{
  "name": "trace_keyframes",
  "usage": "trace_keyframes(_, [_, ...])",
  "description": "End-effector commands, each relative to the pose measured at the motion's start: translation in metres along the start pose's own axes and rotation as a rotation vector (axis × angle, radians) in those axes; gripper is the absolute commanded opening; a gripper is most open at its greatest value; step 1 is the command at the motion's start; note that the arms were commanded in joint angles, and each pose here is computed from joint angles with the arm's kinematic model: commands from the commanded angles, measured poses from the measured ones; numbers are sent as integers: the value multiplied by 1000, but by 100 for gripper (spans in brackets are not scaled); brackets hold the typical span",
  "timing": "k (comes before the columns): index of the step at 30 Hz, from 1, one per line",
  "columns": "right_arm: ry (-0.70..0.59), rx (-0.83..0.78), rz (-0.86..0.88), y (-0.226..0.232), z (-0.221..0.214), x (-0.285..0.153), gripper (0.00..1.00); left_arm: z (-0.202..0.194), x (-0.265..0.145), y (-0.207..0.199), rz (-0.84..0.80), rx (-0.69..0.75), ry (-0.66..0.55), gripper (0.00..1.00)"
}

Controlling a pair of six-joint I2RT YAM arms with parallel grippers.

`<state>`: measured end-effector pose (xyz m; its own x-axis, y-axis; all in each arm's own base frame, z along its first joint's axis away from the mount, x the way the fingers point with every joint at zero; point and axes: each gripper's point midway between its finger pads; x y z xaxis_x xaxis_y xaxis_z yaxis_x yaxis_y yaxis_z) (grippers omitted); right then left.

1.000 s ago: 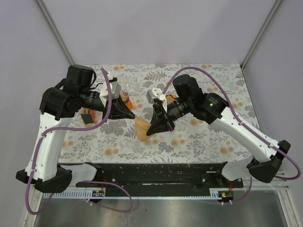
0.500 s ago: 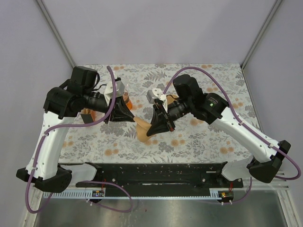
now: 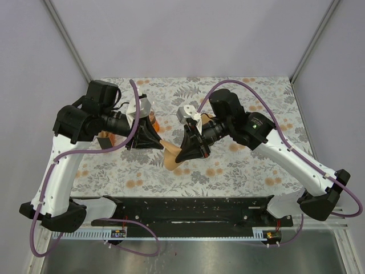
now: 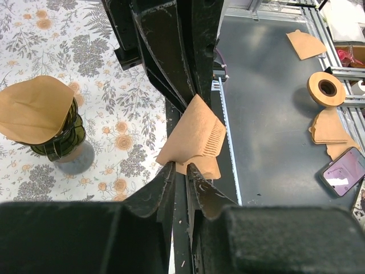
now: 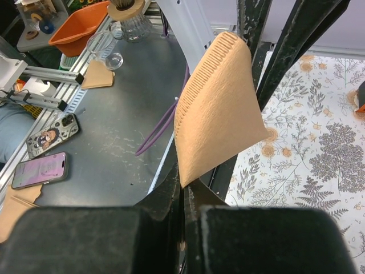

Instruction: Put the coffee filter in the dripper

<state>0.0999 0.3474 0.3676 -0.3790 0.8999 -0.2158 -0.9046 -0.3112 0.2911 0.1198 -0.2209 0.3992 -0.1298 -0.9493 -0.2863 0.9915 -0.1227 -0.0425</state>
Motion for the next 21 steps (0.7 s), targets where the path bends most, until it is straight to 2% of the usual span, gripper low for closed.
trace_keyframes(1, [-41,-47,-33,0,14,-5,0,7,-2,-18,-43,1,-27,19])
trace_keyframes(7, [-60,-63,-42,2,17,-8,0,0,-4,-9,11,18,18,33])
trace_keyframes(14, [-65,-58,-39,3,15,-9,0,1,-11,7,115,53,66,38])
trace_keyframes(21, [-73,-54,-59,-1,16,-9,0,8,-7,3,76,32,21,34])
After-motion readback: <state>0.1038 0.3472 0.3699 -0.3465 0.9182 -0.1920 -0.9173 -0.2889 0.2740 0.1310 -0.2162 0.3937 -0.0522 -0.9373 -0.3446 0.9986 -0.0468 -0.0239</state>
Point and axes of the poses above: each gripper's point midway between its finger pads, its own x axis out along the fingers, its own y axis along the line the jaws close on, z = x × y, and after that the axes turned 7 degrees about x, right-handed
